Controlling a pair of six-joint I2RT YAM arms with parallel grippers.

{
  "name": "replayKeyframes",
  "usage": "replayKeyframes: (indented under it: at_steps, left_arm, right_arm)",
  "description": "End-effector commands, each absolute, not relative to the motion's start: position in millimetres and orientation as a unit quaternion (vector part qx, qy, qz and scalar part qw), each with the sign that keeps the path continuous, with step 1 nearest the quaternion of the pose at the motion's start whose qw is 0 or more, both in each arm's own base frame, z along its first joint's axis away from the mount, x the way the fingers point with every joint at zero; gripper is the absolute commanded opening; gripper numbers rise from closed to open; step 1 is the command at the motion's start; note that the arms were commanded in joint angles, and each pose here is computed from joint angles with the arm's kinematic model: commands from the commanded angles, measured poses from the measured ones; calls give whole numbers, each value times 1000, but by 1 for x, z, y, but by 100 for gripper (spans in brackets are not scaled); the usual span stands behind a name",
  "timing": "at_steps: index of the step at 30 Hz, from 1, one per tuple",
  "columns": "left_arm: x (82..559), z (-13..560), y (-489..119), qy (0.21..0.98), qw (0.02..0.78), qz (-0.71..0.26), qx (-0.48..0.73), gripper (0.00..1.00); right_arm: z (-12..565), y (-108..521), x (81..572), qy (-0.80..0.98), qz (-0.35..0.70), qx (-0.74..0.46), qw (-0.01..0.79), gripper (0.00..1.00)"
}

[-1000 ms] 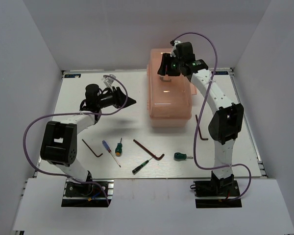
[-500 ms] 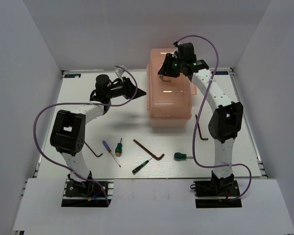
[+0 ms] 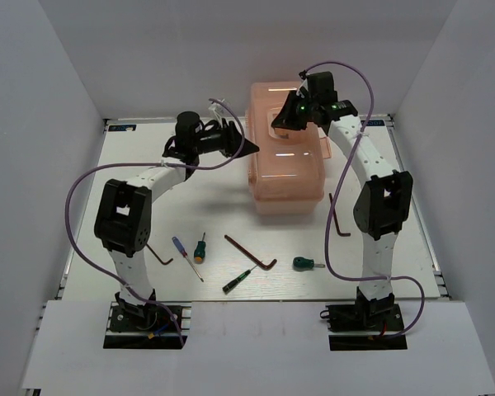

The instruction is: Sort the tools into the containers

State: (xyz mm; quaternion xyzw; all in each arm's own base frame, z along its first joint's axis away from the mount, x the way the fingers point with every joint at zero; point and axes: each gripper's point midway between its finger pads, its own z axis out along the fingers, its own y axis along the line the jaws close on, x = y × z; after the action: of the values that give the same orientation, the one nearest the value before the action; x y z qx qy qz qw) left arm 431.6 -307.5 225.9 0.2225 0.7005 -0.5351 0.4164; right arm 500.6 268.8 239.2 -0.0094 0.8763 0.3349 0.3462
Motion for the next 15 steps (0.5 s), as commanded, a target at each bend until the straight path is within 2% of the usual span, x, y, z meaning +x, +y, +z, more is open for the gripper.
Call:
replayKeyframes:
  at_steps: [1, 7, 15]
  left_arm:
    - [435, 281, -305, 676, 478, -505, 244, 66]
    - [451, 310, -302, 668, 513, -484, 236, 69]
    - [478, 292, -319, 697, 485, -479, 221, 69]
  right_arm:
    - [280, 282, 485, 852, 390, -26, 348, 18]
    - [286, 280, 484, 847, 403, -23, 346, 18]
    - [289, 279, 482, 844, 412, -22, 343, 16]
